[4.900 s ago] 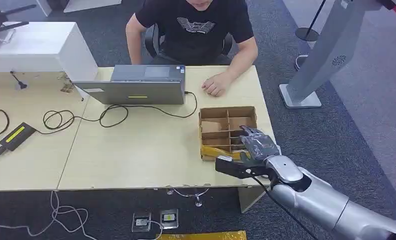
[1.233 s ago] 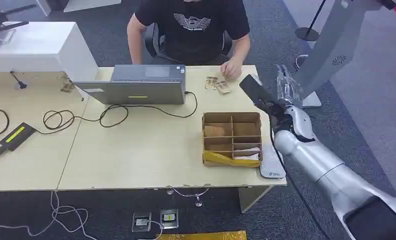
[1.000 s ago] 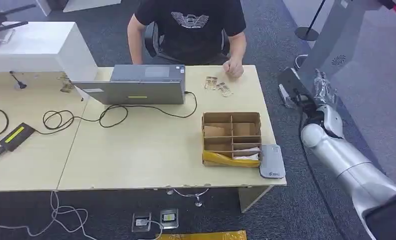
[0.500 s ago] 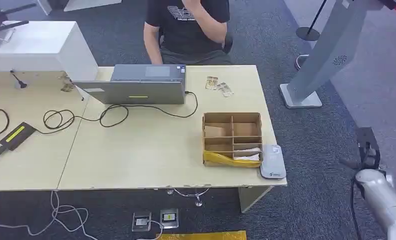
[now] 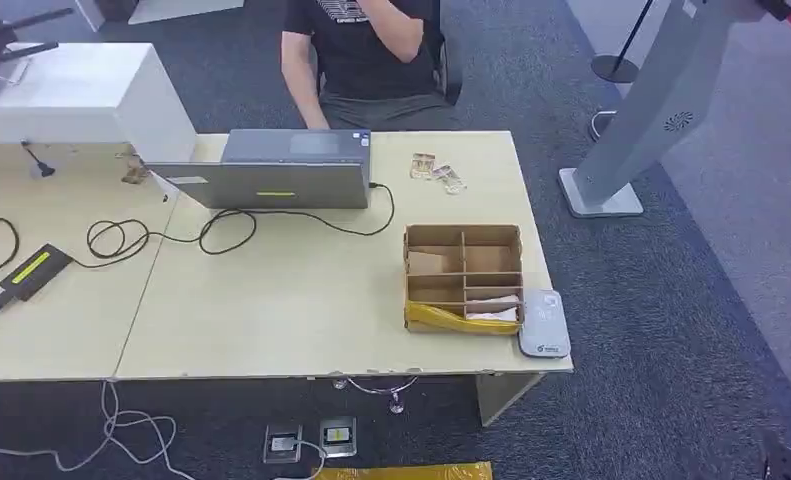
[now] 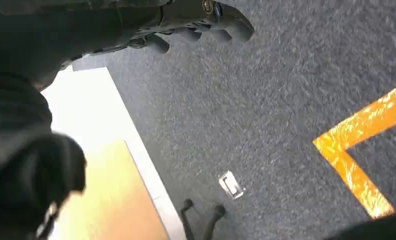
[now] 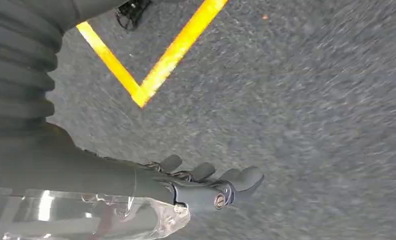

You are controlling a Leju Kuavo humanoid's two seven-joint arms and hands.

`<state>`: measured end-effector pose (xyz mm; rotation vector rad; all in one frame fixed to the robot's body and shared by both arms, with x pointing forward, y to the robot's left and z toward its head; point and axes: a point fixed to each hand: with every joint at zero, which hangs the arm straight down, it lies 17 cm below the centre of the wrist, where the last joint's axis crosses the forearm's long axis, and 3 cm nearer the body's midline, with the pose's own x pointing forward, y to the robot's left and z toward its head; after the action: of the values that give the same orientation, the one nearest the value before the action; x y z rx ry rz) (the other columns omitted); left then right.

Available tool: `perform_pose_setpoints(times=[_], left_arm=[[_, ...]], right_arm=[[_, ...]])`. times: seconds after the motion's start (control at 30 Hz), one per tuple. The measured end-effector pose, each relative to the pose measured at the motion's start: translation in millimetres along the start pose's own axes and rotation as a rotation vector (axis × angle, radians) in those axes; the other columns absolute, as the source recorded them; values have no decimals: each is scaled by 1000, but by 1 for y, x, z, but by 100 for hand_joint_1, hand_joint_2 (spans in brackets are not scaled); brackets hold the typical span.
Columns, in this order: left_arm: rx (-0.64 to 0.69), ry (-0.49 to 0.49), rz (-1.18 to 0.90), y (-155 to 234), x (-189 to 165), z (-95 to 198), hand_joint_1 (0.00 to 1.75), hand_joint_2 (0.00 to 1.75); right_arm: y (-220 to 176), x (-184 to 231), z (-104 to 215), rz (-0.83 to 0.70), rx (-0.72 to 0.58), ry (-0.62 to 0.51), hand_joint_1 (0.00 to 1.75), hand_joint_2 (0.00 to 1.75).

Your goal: Pass the card to the sensor for recognition and then transmit it.

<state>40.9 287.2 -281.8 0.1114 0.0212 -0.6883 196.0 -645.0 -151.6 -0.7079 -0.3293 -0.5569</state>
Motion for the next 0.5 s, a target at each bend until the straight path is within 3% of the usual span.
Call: perform_pose_setpoints(times=[0.07, 0.1, 0.2, 0.4, 0.43, 0.5], left_arm=[[23, 0, 5, 5, 0, -1, 0, 175], [31, -1, 6, 6, 0, -1, 0, 0], [29, -8, -6, 1, -3, -1, 0, 0], [2, -38, 0, -15, -4, -1, 0, 0], [-4, -44, 6, -19, -3, -1, 0, 0], [-14, -56, 16, -23, -3, -1, 0, 0]], right_arm=[[-1, -29, -1, -30, 5, 58, 0, 175], [6, -45, 0, -36, 22, 82, 0, 175], [22, -86, 7, -8, 64, 124, 0, 175], [48, -128, 19, 71, 140, 137, 0, 175], [52, -135, 22, 86, 153, 141, 0, 0], [63, -151, 29, 124, 188, 142, 0, 0]])
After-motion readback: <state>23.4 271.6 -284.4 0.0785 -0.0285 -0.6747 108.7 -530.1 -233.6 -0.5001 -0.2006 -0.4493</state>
